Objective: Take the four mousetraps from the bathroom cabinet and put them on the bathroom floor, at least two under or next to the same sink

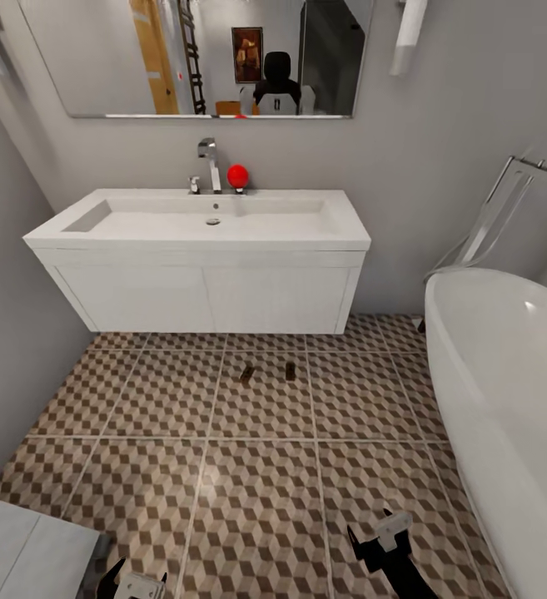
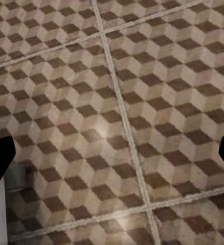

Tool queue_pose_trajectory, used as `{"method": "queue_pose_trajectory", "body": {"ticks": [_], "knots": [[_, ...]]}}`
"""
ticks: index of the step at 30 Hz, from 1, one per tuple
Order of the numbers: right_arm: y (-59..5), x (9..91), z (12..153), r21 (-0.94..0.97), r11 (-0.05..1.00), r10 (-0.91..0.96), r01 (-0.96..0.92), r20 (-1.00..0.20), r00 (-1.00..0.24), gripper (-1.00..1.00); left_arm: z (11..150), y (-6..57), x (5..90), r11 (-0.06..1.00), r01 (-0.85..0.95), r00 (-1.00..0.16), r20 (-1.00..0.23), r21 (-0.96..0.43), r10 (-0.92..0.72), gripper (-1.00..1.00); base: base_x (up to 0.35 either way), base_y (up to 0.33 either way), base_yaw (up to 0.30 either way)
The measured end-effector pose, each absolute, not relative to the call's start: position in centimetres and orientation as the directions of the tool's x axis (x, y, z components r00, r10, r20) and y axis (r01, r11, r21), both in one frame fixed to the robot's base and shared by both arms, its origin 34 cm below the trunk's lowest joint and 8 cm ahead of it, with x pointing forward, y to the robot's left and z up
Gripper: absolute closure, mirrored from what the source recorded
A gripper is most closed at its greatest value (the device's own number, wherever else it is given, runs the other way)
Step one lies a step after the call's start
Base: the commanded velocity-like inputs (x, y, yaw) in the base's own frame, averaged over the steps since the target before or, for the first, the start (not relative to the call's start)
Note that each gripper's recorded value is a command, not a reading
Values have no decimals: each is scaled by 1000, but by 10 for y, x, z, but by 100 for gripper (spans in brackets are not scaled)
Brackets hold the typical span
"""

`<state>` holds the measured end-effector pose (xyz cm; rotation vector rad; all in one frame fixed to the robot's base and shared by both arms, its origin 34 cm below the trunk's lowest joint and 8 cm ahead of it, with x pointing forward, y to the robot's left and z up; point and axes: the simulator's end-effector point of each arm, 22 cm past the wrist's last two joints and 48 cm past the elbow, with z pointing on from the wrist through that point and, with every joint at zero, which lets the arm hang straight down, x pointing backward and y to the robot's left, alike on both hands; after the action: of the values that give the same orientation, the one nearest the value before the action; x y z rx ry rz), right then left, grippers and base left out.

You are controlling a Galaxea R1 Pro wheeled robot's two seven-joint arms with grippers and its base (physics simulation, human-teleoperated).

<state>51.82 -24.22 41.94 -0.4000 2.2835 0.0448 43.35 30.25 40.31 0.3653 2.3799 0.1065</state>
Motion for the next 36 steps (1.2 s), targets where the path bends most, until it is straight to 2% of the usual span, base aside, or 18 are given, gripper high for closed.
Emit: {"method": "queue_pose_trajectory", "body": {"ticks": [36], "knots": [[-242, 536, 501, -107, 949, -271, -295, -753, -600, -100, 480, 300, 450, 957, 225, -680, -674, 183, 289, -100, 0, 0, 0]]}}
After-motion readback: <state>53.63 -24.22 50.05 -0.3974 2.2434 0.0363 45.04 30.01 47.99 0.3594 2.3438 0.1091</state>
